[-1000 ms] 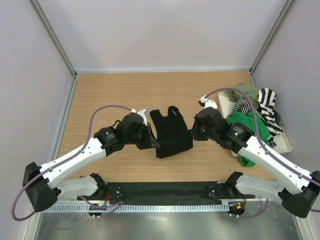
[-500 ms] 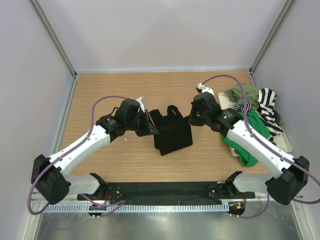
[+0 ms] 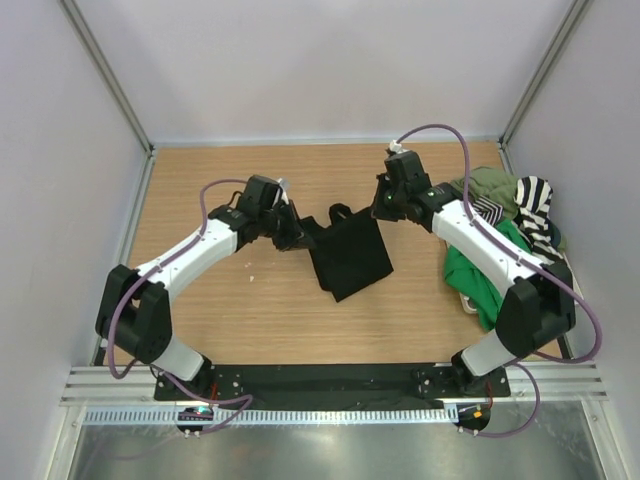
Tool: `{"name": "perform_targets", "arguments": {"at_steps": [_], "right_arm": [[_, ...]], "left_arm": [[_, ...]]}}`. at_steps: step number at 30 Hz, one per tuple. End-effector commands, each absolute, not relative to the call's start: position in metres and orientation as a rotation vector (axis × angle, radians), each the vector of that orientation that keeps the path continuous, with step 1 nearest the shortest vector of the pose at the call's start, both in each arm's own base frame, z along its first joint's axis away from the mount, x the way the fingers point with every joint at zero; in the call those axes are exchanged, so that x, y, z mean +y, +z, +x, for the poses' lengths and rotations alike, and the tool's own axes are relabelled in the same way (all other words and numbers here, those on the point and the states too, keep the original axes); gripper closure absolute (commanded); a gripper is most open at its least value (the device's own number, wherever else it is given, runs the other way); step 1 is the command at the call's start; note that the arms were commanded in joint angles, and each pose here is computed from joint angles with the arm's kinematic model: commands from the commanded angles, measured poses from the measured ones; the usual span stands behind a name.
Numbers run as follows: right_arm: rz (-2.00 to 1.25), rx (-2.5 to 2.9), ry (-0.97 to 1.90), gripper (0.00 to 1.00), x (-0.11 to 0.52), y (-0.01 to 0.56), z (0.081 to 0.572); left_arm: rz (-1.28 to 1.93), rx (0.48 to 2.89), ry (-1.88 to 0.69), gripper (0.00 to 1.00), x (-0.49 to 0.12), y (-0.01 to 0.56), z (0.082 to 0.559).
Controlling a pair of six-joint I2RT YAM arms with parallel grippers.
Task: Fold and stack the tank tops
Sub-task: Fold the tank top
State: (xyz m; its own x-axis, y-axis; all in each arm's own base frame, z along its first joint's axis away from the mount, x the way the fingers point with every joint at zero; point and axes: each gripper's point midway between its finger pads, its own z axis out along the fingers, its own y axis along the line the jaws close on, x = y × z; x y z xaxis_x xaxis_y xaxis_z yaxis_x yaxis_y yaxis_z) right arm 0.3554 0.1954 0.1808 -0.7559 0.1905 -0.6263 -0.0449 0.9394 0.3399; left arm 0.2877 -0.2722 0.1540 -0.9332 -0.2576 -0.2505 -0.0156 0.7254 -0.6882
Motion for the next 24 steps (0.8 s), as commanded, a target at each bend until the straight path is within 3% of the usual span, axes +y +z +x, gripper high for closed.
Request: {"name": "perform_targets", "arguments": {"at_steps": [1, 10, 14, 15, 16, 17, 18, 19, 20, 22, 23, 24], "right_arm": [[0.065, 2.27, 0.501, 0.99, 0.208, 0.214, 0.388], [0.049, 2.208, 0.587, 0.99, 0.237, 0.198, 0.47], [0.051, 2.136, 0.676, 0.99, 0.256, 0.186, 0.523], [0.057, 2.151, 0.679, 0.98, 0.262, 0.161, 0.539], [0.071, 2.099, 0.678, 0.91, 0.265, 0.174, 0.558], [0.095, 2.087, 0.689, 0.75, 0.266, 0.17, 0.569], [0.108, 2.121, 0.679, 0.5, 0.271, 0.136, 0.581], [0.133, 2.084, 0.675, 0.45, 0.272, 0.148, 0.595], [0.141, 2.1, 0.698, 0.43, 0.276, 0.142, 0.598], [0.127, 2.111, 0.721, 0.43, 0.277, 0.146, 0.591], [0.13, 2.098, 0.703, 0.42, 0.274, 0.149, 0.587], [0.117, 2.049, 0.715, 0.33, 0.273, 0.16, 0.586]], "left_arm": [[-0.159, 2.506, -1.128, 1.0, -0.28, 0.178, 0.313], [-0.329, 2.48, -1.167, 1.0, -0.263, 0.159, 0.382], [-0.492, 2.421, -1.177, 0.99, -0.24, 0.136, 0.442], [-0.53, 2.41, -1.178, 0.97, -0.234, 0.129, 0.455], [-0.547, 2.367, -1.187, 0.9, -0.229, 0.136, 0.473], [-0.587, 2.356, -1.179, 0.71, -0.221, 0.116, 0.494], [-0.6, 2.35, -1.172, 0.61, -0.218, 0.111, 0.505], [-0.591, 2.311, -1.166, 0.51, -0.215, 0.122, 0.525], [-0.631, 2.348, -1.155, 0.24, -0.21, 0.103, 0.531], [-0.581, 2.33, -1.167, 0.02, -0.212, 0.114, 0.533], [-0.558, 2.325, -1.143, 0.0, -0.214, 0.118, 0.531], [-0.507, 2.295, -1.094, 0.0, -0.21, 0.134, 0.528]]}}
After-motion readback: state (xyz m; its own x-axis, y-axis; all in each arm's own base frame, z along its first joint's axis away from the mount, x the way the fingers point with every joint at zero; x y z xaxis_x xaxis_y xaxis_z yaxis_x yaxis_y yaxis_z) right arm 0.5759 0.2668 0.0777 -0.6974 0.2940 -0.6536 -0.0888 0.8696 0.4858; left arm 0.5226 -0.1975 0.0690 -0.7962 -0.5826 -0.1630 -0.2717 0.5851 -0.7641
